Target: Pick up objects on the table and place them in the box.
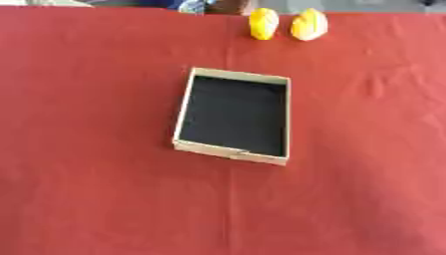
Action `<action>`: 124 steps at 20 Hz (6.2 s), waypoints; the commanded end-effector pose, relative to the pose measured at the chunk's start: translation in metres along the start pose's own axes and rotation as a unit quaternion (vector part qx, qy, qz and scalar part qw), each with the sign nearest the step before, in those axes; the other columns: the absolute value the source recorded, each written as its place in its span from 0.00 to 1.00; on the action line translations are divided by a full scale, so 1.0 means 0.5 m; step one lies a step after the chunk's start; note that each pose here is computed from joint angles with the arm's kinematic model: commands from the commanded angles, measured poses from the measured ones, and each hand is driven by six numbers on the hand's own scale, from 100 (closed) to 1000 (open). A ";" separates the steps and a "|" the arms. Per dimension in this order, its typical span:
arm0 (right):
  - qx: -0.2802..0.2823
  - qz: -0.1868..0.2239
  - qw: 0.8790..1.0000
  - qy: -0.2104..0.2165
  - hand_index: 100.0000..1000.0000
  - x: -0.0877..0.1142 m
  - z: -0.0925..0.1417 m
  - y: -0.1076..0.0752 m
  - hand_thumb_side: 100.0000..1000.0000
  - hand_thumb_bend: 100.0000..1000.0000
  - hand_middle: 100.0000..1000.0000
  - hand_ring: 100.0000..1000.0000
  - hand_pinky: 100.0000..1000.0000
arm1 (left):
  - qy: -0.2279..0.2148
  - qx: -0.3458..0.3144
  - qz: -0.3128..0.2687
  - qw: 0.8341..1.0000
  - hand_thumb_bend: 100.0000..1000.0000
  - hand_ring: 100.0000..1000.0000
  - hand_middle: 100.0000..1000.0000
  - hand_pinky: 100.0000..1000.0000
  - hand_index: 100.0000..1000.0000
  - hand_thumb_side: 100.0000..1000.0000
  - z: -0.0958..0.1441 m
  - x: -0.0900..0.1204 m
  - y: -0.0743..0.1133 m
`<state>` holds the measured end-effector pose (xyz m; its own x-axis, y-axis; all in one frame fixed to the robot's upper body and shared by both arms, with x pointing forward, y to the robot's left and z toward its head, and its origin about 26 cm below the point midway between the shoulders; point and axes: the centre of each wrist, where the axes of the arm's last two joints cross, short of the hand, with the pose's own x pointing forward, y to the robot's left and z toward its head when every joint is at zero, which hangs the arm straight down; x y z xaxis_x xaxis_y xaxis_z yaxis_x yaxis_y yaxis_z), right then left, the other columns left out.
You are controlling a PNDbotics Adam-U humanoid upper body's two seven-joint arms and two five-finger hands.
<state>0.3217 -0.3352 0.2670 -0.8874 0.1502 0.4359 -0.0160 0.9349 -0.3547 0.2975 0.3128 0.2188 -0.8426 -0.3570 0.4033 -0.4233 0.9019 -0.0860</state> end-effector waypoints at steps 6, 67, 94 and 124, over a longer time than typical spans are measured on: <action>0.006 0.006 1.000 -0.017 0.90 0.017 -0.015 -0.007 0.61 0.00 0.75 0.99 0.92 | -0.022 -0.010 -0.004 1.000 0.00 0.81 0.65 0.82 0.80 0.64 -0.019 0.012 0.004; 0.176 0.346 0.902 0.192 0.97 -0.235 -0.362 0.020 0.70 0.00 0.94 1.00 0.94 | -0.072 -0.076 0.004 0.995 0.00 0.82 0.66 0.82 0.81 0.61 -0.074 0.034 -0.011; 0.389 0.456 0.773 0.209 0.94 -0.234 -0.333 -0.045 0.00 0.10 0.93 1.00 0.93 | -0.064 -0.084 0.001 0.994 0.00 0.82 0.66 0.82 0.81 0.62 -0.067 0.032 -0.008; 0.351 0.518 0.739 0.248 0.96 -0.243 -0.311 -0.068 0.00 0.17 0.94 1.00 0.93 | -0.055 -0.075 -0.002 0.996 0.00 0.82 0.65 0.82 0.80 0.67 -0.059 0.028 -0.002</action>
<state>0.5086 -0.3260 0.3315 -0.3471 0.9237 -0.1623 0.1092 -0.1321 -0.9852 0.3000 0.3111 0.2443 -0.8726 -0.3645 0.3251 -0.3691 0.9281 0.0497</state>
